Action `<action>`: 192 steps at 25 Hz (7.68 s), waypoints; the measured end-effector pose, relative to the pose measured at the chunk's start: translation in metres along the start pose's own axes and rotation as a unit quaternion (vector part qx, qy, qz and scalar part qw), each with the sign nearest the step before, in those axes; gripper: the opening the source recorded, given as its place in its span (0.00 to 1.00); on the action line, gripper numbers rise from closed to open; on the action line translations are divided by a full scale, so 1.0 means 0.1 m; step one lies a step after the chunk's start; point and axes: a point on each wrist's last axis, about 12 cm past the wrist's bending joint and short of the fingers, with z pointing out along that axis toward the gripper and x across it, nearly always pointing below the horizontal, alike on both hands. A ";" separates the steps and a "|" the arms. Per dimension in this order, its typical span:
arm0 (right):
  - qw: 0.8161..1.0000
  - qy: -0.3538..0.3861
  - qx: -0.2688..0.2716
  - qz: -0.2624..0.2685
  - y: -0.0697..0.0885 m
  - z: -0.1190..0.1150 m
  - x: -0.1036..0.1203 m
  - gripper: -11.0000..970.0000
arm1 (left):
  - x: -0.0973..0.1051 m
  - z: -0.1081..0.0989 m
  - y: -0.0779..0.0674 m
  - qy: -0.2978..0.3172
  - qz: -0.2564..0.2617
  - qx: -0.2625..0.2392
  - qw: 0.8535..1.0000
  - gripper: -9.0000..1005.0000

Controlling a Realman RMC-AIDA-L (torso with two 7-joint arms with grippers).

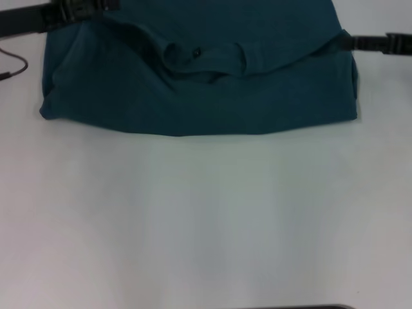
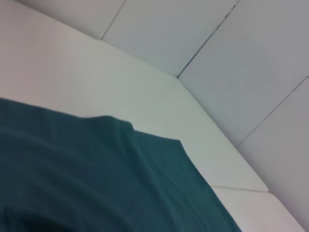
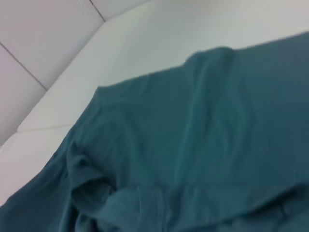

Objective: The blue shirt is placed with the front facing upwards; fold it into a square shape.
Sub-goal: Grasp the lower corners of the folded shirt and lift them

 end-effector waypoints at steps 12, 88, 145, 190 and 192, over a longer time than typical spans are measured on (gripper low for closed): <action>0.998 0.038 -0.029 0.050 -0.08 -0.42 0.23 0.85 | 0.24 -0.18 0.08 0.043 0.013 -0.011 0.999 0.87; 0.992 0.076 0.021 0.102 -0.08 0.18 0.49 0.05 | 0.43 -0.34 0.25 0.067 0.017 -0.045 0.997 0.87; 0.992 0.069 0.017 0.108 -0.09 0.16 0.47 0.07 | 0.61 -0.32 0.43 0.108 0.054 -0.094 0.988 0.82; 0.990 0.083 -0.041 0.107 -0.12 -0.36 0.85 0.08 | 0.66 -0.76 0.28 0.196 0.062 -0.022 0.978 0.03; 0.989 0.089 -0.048 0.108 -0.12 -0.45 0.92 0.08 | 0.71 -0.82 0.24 0.207 0.058 -0.005 0.977 0.03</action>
